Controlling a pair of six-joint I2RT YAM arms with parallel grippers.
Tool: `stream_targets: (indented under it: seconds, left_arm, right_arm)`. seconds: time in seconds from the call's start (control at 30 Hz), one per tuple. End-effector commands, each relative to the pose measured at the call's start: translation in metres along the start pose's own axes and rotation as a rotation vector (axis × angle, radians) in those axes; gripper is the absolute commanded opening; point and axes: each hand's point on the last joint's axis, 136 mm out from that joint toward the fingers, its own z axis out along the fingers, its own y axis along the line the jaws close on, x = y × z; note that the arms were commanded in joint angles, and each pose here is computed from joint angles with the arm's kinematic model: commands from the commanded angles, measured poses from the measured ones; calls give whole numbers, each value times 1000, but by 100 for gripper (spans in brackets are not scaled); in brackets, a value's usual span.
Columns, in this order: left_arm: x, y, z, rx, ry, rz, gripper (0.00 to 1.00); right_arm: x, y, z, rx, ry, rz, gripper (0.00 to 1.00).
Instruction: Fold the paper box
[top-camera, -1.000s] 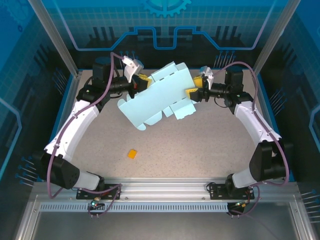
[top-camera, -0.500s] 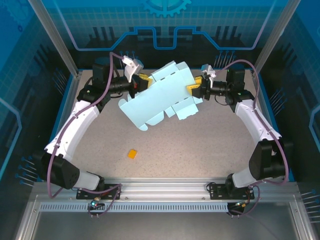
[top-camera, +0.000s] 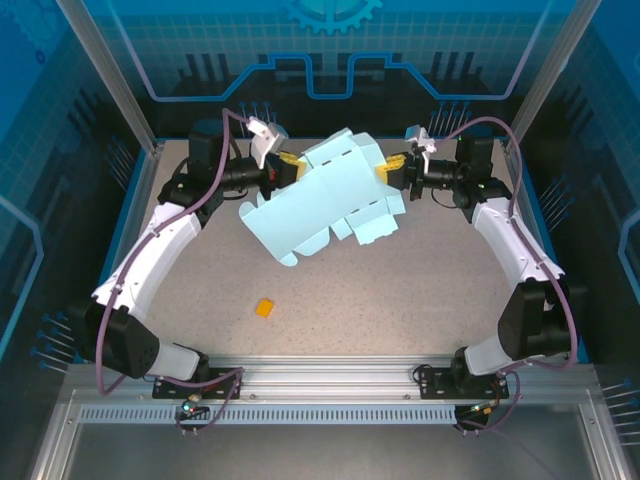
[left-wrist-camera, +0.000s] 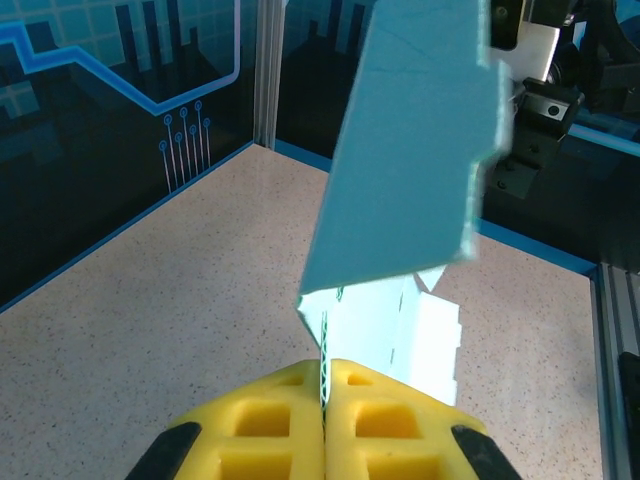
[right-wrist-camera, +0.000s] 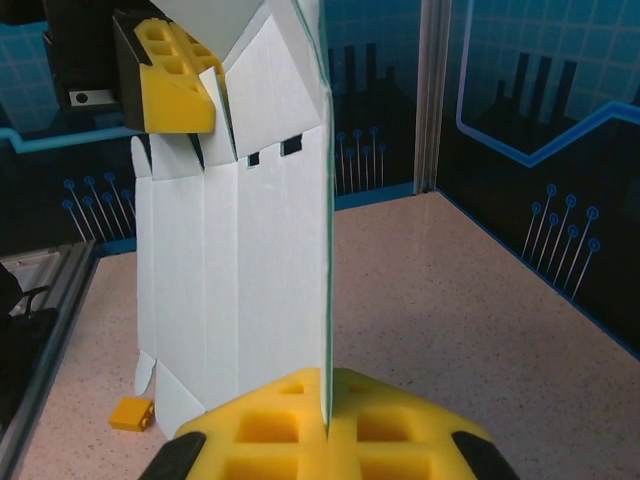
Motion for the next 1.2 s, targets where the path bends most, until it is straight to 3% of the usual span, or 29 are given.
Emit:
stream_targets:
  seconds: [0.0,0.07,0.1,0.17,0.27,0.6,0.73,0.83,1.17]
  left_arm:
    - [-7,-8,-7,27,-39,10,0]
    - [-3,-8,-7,27,-41,25,0]
    - [0,-8,-6,26,-39,40,6]
    - [4,-8,-6,25,-36,75,32]
    - [7,-7,-6,17,-29,123,52]
    - [5,4,-2,-15,1,317,73]
    - [3,-3,4,52,17,308,72]
    - [2,-9,10,97,29,288,66]
    - [2,-19,14,160,27,254,23]
  right_arm:
    - [-12,0,-6,-1,-7,-33,0]
    - [-9,2,-7,2,8,-31,0]
    - [-9,3,-7,1,14,-30,0]
    - [-8,8,-8,-18,25,-27,0]
    - [-7,17,-8,-50,40,-24,0]
    - [-7,31,-8,-99,57,-17,0]
    - [-9,34,-5,-102,64,-24,0]
    - [-10,36,-2,-102,69,-30,0]
    - [-14,33,1,-58,85,-43,0]
